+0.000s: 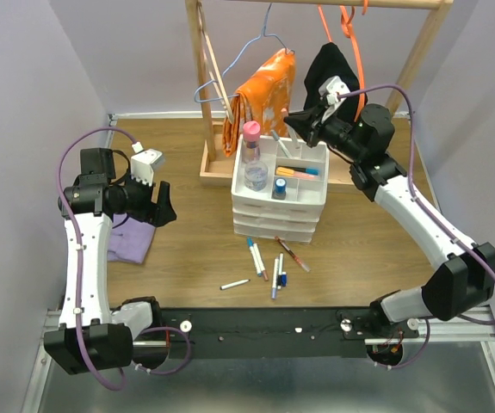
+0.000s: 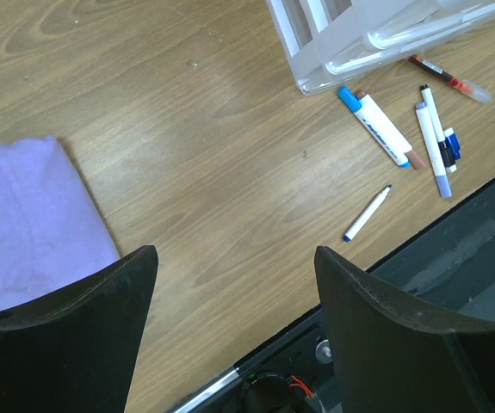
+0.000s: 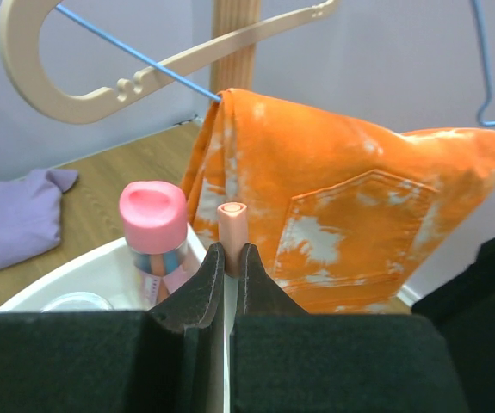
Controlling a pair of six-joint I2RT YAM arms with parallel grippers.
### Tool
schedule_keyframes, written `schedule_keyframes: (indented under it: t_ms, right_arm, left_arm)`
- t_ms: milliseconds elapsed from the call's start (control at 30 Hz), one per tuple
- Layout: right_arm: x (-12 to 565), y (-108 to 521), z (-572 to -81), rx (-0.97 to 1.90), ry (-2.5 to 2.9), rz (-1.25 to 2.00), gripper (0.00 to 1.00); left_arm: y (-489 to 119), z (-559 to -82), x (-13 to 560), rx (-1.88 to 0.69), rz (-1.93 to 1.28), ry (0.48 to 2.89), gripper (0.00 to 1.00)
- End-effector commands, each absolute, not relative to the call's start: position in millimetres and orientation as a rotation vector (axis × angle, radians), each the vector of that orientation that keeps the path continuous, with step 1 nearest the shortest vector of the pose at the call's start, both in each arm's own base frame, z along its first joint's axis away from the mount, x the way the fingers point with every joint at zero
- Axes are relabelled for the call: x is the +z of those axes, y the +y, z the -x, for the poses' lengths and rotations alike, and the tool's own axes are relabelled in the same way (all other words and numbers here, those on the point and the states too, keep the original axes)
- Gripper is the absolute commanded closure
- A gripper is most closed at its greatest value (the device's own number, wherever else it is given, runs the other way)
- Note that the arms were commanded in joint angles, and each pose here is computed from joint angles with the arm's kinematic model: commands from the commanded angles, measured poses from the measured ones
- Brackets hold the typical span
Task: Sort the stationery into containers
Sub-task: Place the pen in the storage box.
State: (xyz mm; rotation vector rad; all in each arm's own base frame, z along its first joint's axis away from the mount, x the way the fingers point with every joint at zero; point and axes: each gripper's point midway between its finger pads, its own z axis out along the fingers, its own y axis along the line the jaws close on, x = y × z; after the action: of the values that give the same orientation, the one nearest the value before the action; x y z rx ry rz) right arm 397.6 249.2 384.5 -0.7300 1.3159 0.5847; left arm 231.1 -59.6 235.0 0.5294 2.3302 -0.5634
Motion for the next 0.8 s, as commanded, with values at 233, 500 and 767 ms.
schedule_keyframes:
  t_ms: [233, 500, 767]
  right_arm:
    - [356.4, 272.3, -402.5, 0.717, 1.366, 0.795, 0.97]
    - [358.0, 269.3, -400.6, 0.701, 1.386, 0.801, 0.64]
    - [394.3, 258.4, -376.5, 0.688, 1.375, 0.809, 0.56]
  left_arm:
    - [-50.6, -236.4, 229.5, -0.525, -0.505, 2.360, 0.17]
    - [-52.5, -238.1, 226.9, -0.544, -0.510, 2.358, 0.17]
    - [-59.4, -239.9, 234.4, -0.577, -0.517, 2.300, 0.17]
